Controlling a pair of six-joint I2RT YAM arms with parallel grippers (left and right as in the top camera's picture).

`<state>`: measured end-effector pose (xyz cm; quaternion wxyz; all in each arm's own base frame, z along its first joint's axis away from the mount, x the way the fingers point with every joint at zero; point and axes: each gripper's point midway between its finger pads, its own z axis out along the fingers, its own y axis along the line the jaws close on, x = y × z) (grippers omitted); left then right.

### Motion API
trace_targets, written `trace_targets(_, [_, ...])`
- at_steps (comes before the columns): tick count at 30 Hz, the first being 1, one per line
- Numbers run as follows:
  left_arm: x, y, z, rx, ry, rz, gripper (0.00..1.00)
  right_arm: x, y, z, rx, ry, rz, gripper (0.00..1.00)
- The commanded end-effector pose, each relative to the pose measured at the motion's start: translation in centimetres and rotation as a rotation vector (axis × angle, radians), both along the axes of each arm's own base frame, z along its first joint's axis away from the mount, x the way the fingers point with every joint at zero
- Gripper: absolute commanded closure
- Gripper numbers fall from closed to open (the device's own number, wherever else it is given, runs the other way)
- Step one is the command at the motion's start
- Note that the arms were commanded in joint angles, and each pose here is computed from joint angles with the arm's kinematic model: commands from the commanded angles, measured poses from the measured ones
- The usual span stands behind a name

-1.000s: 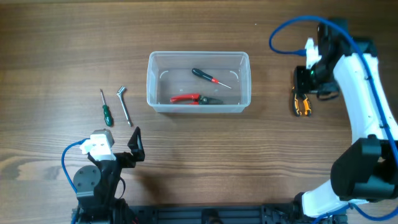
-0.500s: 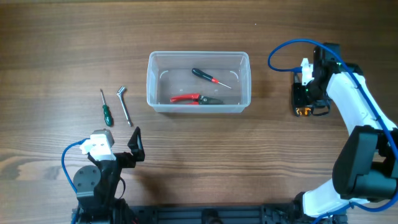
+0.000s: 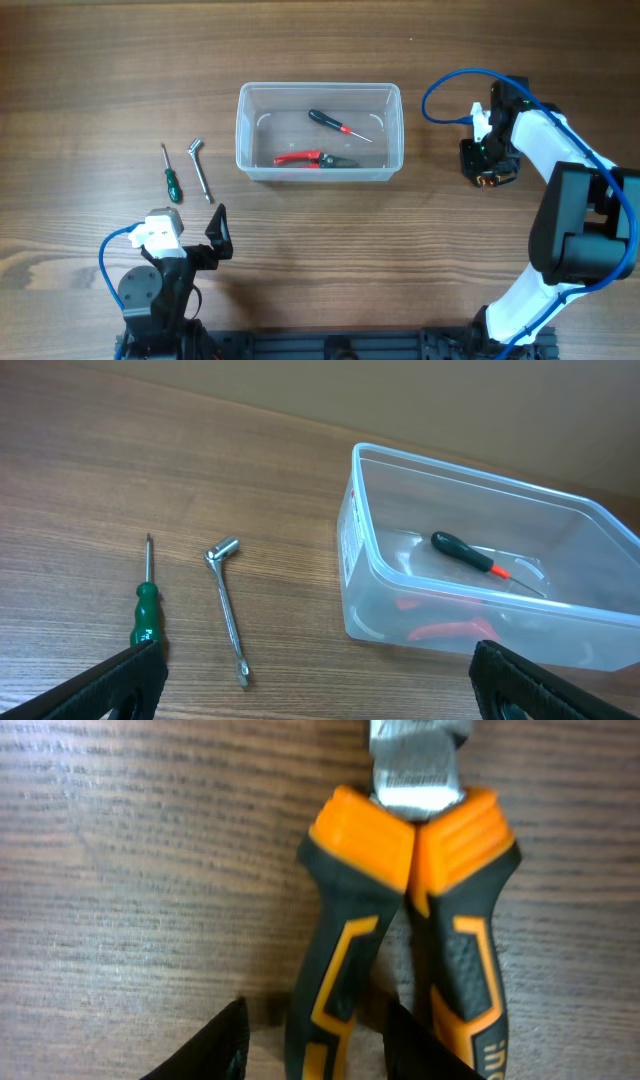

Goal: Pack container
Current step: 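Grasp the orange-black INGCO pliers with the right gripper, then lower the pliers into the container and release them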

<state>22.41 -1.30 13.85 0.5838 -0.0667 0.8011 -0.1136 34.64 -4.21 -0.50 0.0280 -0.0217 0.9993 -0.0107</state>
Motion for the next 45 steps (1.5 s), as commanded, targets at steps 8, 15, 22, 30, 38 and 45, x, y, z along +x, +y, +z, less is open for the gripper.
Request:
trace_targets(8, [0.0, -0.1, -0.1, 0.015, -0.005, -0.011, 0.0, -0.3, 0.5, -0.8, 0.028, 0.023, 0.019, 0.83])
trace_targets(15, [0.0, -0.1, -0.1, 0.015, -0.005, -0.011, 0.0, 0.8, 0.5, 2.3, 0.041, 0.037, 0.025, 0.96])
trace_targets(22, [0.0, -0.1, -0.1, 0.015, -0.005, -0.011, 0.0, 6.2, 2.7, 12.0, 0.149, -0.116, 0.059, 0.96])
trace_targets(30, [0.0, -0.1, -0.1, 0.015, -0.005, -0.011, 0.0, 8.1, 13.1, 21.9, 0.158, -0.307, 0.517, 0.96])
trace_targets(38, [0.0, -0.1, -0.1, 0.015, -0.005, -0.011, 0.0, 2.0, 28.4, 23.0, 0.251, -0.338, 1.101, 0.96])
trace_targets(45, [0.0, -0.1, -0.1, 0.015, -0.005, -0.011, 0.0, 0.2, 32.6, 20.6, 0.213, -0.335, 1.262, 0.96])
